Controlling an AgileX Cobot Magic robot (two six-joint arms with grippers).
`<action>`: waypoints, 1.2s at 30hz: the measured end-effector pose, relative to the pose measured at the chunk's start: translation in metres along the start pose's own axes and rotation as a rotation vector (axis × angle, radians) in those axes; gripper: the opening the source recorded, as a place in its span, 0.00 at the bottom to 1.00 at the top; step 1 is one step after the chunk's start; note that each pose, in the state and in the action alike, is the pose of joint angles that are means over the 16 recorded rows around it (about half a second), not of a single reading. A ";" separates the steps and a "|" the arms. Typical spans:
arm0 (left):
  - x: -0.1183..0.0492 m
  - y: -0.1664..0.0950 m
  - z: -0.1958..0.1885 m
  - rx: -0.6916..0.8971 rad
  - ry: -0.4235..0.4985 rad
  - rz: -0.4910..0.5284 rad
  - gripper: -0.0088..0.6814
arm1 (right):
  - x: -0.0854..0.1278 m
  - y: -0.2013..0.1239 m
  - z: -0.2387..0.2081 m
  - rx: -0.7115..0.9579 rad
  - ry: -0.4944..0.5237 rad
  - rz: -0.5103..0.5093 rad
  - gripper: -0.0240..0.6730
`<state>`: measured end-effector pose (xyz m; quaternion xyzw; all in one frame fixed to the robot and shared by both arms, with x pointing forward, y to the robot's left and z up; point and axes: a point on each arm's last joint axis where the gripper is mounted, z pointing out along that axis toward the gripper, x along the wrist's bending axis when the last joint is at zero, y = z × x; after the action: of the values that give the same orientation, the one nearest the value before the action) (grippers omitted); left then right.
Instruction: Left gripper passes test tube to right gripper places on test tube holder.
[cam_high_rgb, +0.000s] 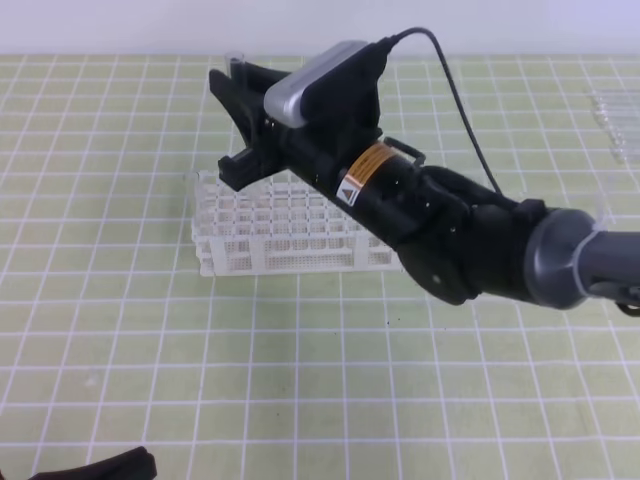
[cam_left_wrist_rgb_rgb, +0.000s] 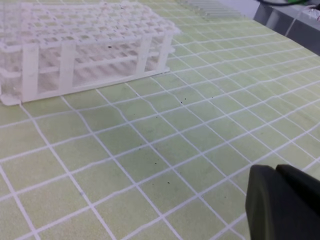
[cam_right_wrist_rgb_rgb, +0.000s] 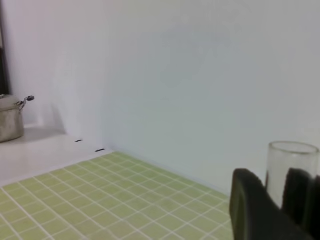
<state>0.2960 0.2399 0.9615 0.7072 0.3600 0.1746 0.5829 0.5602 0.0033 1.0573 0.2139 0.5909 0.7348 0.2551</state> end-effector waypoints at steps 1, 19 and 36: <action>0.000 0.000 0.000 0.000 0.000 0.000 0.01 | 0.001 -0.003 0.001 0.002 0.002 0.003 0.17; -0.001 0.003 0.000 -0.008 -0.005 -0.015 0.01 | 0.005 -0.033 0.028 0.049 0.007 0.017 0.17; -0.001 0.002 0.000 -0.007 -0.004 -0.013 0.01 | 0.002 -0.060 0.032 0.042 -0.002 0.044 0.17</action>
<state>0.2960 0.2395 0.9640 0.7030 0.3627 0.1707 0.5875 0.5852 0.0389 1.0058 0.2328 0.6012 0.7274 0.2349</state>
